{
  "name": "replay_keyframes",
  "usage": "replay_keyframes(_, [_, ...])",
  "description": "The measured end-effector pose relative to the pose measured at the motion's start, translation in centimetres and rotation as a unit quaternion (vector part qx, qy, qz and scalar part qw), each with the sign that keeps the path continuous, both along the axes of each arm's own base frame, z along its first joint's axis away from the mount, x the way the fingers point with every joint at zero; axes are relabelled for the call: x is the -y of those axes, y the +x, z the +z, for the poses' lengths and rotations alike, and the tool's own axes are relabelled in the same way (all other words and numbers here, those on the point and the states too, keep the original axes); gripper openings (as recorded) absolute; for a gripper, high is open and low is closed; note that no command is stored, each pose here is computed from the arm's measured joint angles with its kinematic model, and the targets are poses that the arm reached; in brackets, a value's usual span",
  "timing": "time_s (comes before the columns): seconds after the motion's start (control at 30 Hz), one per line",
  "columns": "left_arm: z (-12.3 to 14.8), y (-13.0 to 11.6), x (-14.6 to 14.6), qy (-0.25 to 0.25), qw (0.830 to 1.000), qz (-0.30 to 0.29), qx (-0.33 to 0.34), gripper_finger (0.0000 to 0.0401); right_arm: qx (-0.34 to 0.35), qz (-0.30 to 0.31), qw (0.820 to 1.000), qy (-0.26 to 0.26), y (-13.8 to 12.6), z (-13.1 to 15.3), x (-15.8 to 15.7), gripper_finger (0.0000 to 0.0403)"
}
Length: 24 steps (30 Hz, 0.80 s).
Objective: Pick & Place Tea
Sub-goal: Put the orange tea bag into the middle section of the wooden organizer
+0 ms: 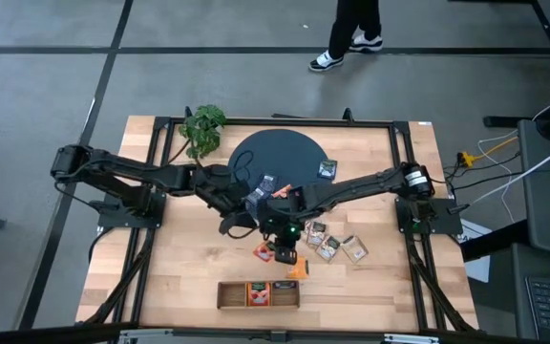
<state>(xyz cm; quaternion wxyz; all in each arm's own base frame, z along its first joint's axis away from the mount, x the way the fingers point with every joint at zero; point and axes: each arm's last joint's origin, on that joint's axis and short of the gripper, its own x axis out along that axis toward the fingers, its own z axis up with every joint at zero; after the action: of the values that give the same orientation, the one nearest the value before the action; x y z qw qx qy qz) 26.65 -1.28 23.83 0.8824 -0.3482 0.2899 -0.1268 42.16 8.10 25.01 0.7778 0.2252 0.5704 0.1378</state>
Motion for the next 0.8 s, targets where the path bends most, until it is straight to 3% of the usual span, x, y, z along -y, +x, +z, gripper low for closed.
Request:
replay_keyframes(0.4, [-0.1, 0.0, 1.1, 0.004, 1.000, -0.014, -0.001, 0.0123, 0.036, -0.037, 0.999, 0.009, 1.1, 0.4, 2.3, 0.0000])
replay_keyframes(0.8, [-0.3, -0.1, 1.1, 0.004, 1.000, -0.014, -0.014, 0.0111, 0.060, -0.052, 0.997, 0.014, 1.6, 0.6, 3.3, 0.0000])
